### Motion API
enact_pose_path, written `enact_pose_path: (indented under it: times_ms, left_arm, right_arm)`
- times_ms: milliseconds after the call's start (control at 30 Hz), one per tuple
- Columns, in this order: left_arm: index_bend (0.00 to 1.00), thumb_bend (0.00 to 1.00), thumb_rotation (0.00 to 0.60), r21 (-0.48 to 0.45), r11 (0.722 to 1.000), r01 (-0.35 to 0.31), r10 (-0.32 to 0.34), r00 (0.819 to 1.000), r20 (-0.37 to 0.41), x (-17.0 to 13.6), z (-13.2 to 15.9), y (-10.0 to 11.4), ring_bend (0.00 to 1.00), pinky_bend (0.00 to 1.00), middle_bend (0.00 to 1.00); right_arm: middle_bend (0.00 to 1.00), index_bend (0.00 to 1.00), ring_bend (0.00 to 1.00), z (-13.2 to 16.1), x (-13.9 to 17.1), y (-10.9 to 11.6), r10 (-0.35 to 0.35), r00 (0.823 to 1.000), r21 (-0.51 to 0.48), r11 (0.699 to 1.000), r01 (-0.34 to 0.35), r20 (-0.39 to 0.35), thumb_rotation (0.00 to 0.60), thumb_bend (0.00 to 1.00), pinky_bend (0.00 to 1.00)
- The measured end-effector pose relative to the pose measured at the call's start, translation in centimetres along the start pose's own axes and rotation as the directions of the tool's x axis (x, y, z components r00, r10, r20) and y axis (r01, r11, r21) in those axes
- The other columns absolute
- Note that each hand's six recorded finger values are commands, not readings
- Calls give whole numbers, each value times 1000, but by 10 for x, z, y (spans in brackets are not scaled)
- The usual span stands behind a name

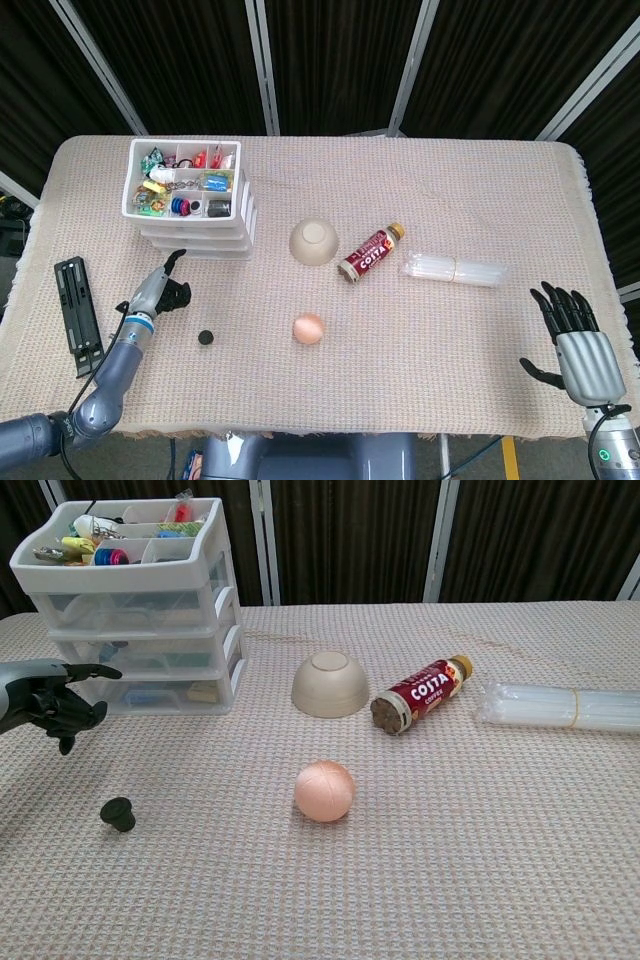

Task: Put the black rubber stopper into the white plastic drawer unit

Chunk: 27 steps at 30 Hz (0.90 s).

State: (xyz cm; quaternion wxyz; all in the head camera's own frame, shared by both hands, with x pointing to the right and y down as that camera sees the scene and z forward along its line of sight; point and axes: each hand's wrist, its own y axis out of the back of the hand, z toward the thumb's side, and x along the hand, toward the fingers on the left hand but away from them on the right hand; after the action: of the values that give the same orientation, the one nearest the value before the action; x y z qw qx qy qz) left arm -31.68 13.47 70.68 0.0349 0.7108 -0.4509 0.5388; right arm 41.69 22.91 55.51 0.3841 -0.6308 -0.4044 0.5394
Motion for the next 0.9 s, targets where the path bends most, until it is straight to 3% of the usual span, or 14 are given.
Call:
enact_pose_path:
  times_ms: [433,633,900]
  left_arm:
    - [87,676,600,-21,999,35,-34,999,39,10,20,-24,868,655,910]
    - [147,674,600,-77,996,53,-50,998,45,12,28,-33,869,655,911]
    - [151,674,600,-113,992,62,-53,995,80,12,40,-42,871,655,913]
  right_arm:
    - [0,61,0,0,0,0,2,1000,-7,1000,-2,2,600,57,0]
    - [0,61,0,-1,0,0,12,1000,-14,1000,-11,6,600,57,0]
    - [0,61,0,-1,0,0,15,1000,-13,1000,-15,4,600,58,0]
